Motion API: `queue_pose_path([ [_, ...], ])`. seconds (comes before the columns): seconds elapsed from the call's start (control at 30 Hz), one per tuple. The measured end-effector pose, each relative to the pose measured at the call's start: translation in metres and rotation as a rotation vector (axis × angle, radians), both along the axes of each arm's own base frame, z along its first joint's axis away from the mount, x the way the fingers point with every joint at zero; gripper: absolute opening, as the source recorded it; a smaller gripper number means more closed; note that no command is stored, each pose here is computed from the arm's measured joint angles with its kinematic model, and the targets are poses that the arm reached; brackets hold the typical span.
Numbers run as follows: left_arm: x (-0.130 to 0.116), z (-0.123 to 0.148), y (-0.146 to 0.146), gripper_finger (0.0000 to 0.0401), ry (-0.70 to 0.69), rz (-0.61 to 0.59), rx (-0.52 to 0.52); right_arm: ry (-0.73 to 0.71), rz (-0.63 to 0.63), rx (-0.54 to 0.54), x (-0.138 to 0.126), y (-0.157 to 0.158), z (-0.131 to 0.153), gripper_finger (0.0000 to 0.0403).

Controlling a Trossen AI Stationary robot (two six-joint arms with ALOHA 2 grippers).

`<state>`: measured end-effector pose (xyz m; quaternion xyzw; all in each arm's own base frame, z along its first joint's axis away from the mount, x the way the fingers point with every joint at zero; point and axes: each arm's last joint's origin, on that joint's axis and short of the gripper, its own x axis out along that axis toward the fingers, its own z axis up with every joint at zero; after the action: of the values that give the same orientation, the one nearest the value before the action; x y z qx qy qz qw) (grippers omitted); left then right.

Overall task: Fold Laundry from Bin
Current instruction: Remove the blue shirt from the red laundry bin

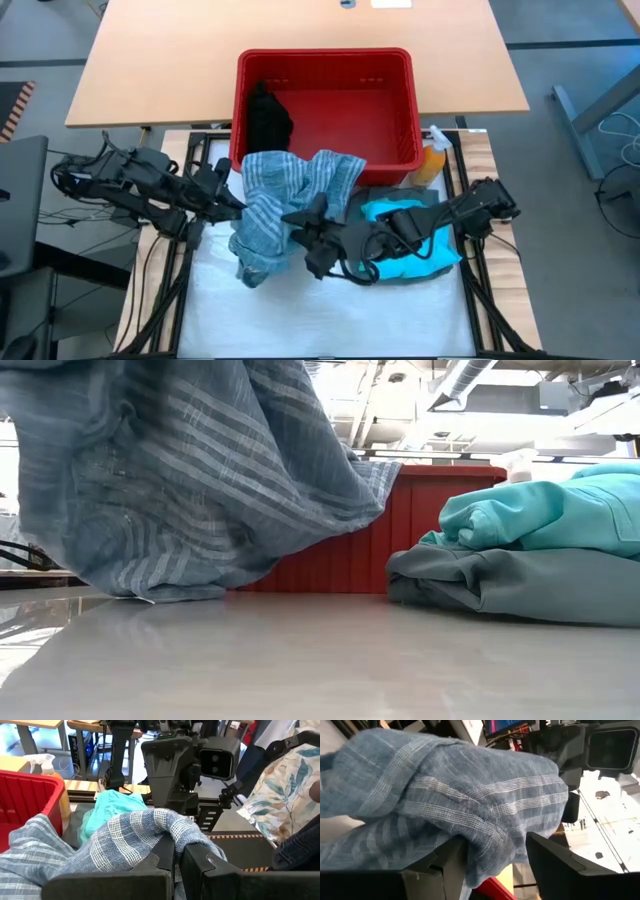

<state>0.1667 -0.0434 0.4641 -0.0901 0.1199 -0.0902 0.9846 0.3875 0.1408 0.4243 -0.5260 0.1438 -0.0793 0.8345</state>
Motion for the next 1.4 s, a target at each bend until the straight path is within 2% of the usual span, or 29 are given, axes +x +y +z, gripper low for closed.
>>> queue_pose_path([
  [0.1,0.001,-0.001,0.000,0.0000,0.004,-0.003,0.013,0.002,0.018,0.006,0.002,-0.003,0.000,0.0207],
  [0.2,0.000,-0.001,0.000,0.0000,0.002,0.007,0.015,0.004,0.051,0.013,0.002,-0.002,0.000,0.0171],
  [0.37,0.005,-0.003,0.002,0.0011,0.024,0.097,0.018,0.005,0.083,0.030,0.002,-0.001,0.000,0.0068],
  [0.47,0.010,-0.009,0.001,0.0037,0.067,0.105,0.037,-0.006,0.064,0.110,0.002,-0.003,-0.001,0.0021],
  [0.57,0.011,-0.016,0.001,0.0071,0.135,0.130,0.067,0.013,0.027,0.231,-0.001,-0.006,-0.004,0.0026],
  [0.73,0.009,-0.026,0.003,0.0125,0.232,0.160,0.119,0.192,-0.123,0.373,-0.023,-0.022,-0.016,0.0056],
  [0.87,-0.006,-0.031,0.008,0.0154,0.319,0.197,0.137,0.292,-0.252,0.601,-0.046,-0.045,-0.015,0.0033],
  [0.97,-0.020,-0.040,0.013,0.0160,0.430,0.287,0.127,0.378,-0.327,0.781,-0.064,-0.065,-0.012,0.0021],
  [1.03,-0.026,-0.051,0.014,0.0161,0.485,0.335,0.107,0.422,-0.404,0.863,-0.073,-0.076,-0.014,0.0021],
  [1.17,-0.020,-0.080,0.007,0.0161,0.485,0.341,0.045,0.434,-0.560,0.942,-0.080,-0.095,-0.021,0.0035],
  [1.4,0.026,-0.149,-0.026,0.0154,0.321,0.156,0.018,0.429,-0.668,0.981,-0.073,-0.112,-0.031,0.0028],
])
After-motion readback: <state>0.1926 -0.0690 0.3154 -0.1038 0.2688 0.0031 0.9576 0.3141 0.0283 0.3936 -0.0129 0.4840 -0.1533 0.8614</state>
